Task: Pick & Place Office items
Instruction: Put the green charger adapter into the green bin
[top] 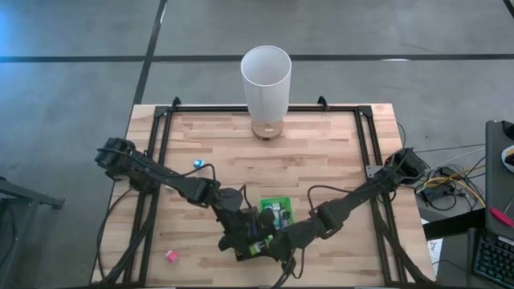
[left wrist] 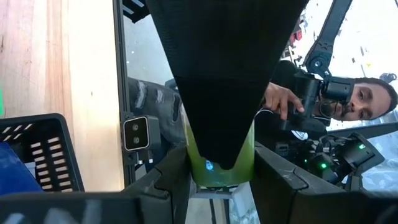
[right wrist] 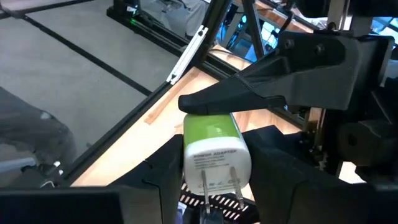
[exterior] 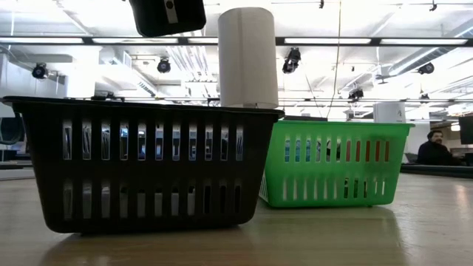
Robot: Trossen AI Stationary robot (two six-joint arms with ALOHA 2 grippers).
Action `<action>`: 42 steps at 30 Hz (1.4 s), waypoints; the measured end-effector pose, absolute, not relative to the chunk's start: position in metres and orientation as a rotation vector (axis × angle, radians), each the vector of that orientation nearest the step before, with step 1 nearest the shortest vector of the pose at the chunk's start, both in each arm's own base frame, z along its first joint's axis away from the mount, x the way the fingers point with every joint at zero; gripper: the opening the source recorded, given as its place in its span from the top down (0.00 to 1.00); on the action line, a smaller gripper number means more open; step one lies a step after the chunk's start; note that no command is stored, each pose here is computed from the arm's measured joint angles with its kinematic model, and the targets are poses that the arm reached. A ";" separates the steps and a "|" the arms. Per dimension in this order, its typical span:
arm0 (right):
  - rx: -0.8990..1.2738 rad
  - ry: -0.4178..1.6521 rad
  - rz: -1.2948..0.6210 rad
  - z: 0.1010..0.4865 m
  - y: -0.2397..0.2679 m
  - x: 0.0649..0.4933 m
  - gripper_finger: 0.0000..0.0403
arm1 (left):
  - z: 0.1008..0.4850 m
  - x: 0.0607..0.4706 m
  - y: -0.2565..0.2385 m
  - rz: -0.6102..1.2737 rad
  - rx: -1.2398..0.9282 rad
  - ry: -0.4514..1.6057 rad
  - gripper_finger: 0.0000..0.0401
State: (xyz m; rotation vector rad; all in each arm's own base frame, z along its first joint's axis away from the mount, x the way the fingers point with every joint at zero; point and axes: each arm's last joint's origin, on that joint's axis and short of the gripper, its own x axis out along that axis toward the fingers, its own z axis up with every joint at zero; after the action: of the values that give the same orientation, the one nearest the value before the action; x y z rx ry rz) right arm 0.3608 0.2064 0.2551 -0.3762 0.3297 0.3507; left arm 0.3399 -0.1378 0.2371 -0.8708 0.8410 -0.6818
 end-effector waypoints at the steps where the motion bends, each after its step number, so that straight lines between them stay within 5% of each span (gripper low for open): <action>1: -0.377 0.330 0.351 0.255 0.206 0.361 0.64 | 0.237 0.340 -0.138 -0.681 -0.871 0.841 0.67; 20: -0.398 0.341 0.295 0.254 0.206 0.360 0.68 | 0.237 0.340 -0.137 -0.675 -0.871 0.839 0.67; 29: -0.433 0.376 0.290 0.251 0.203 0.360 0.68 | 0.237 0.341 -0.135 -0.645 -0.893 0.843 0.39; 42: -0.300 0.516 0.201 0.241 0.195 0.357 0.68 | 0.220 0.335 -0.091 -0.818 -0.887 1.088 0.37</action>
State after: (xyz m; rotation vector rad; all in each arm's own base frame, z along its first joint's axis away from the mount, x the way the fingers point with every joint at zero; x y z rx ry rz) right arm 0.3570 0.1950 0.2407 -0.3001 0.5160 0.2007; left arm 0.3348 -0.0909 0.2202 -0.8869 1.0876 -0.8175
